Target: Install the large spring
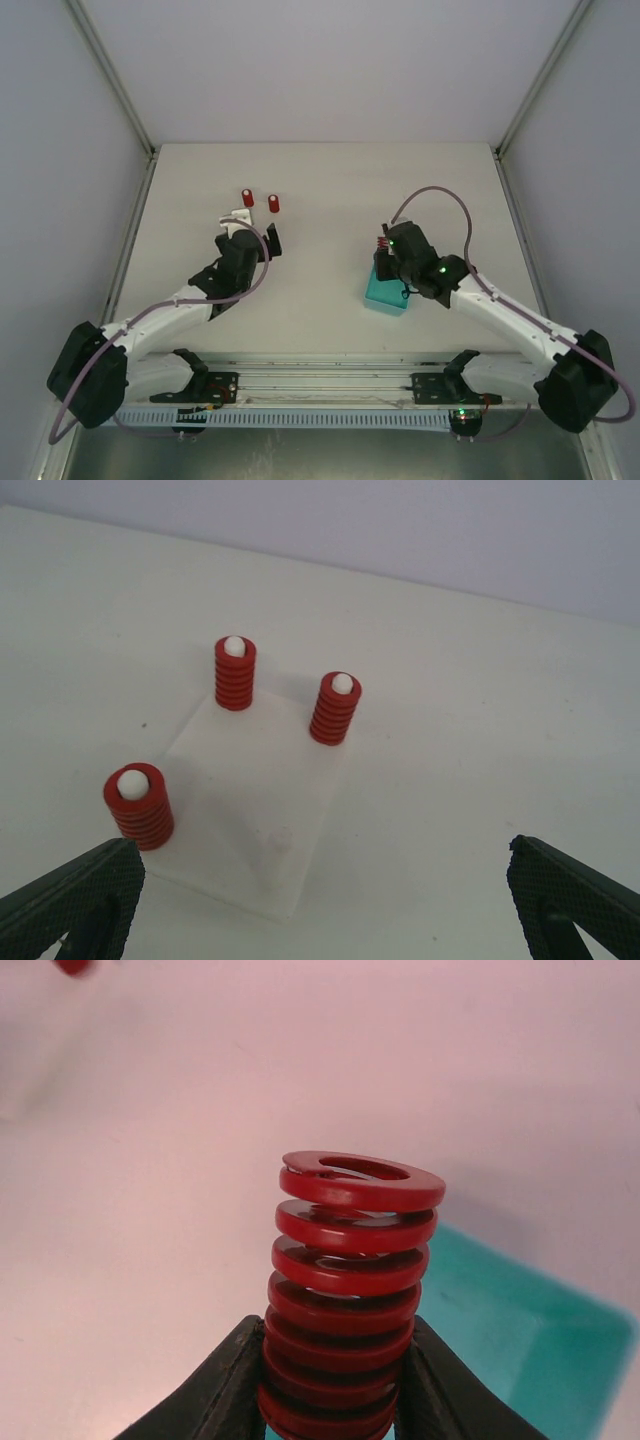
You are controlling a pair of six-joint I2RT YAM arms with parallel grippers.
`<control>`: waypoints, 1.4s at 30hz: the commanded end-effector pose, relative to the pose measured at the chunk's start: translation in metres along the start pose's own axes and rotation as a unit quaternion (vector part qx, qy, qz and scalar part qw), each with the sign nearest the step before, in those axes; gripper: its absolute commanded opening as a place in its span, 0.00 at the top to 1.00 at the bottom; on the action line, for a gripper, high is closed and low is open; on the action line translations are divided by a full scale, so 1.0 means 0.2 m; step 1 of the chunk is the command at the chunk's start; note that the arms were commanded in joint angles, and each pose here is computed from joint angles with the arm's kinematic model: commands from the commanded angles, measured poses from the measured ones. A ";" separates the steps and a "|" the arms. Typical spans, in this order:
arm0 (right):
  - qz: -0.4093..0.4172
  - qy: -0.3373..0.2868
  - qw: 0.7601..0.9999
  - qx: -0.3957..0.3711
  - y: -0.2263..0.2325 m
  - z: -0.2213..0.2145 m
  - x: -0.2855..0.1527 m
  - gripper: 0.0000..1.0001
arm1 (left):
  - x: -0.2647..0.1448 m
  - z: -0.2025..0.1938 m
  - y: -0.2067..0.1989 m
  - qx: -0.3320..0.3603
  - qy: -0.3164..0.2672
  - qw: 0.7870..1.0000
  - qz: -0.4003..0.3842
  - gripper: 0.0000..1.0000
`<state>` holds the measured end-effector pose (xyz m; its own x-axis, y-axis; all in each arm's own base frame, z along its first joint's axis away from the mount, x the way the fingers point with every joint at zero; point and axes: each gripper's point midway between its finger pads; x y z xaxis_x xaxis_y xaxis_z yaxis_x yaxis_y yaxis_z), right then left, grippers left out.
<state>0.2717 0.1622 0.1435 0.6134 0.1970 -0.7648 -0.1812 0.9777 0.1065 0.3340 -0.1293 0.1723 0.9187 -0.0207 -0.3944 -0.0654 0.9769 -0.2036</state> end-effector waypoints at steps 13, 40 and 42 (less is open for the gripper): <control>0.189 -0.251 0.926 -0.209 0.45 0.22 -0.15 0.89 | -0.27 0.18 -0.48 -0.017 0.037 0.962 -0.271 0.12; 0.194 -0.283 0.900 -0.270 0.57 0.11 -0.13 0.89 | -0.38 -0.09 -1.01 0.038 0.226 0.860 -0.456 0.42; 0.194 -0.284 0.899 -0.270 0.57 0.11 -0.13 0.89 | -0.38 -0.10 -1.02 0.039 0.228 0.859 -0.457 0.43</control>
<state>0.2504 0.2674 0.1735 0.6703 0.6625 -0.3343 -0.7290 0.6721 -0.1296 0.2751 -0.3221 0.2110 0.3583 -0.8267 -0.4338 0.6141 0.5587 -0.5574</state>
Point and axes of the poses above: each gripper's point midway between its finger pads, its own x axis out along the fingers, its own y axis along the line the jaws close on, z = x × y, and after that the axes turned 2 degrees about -x, right-handed
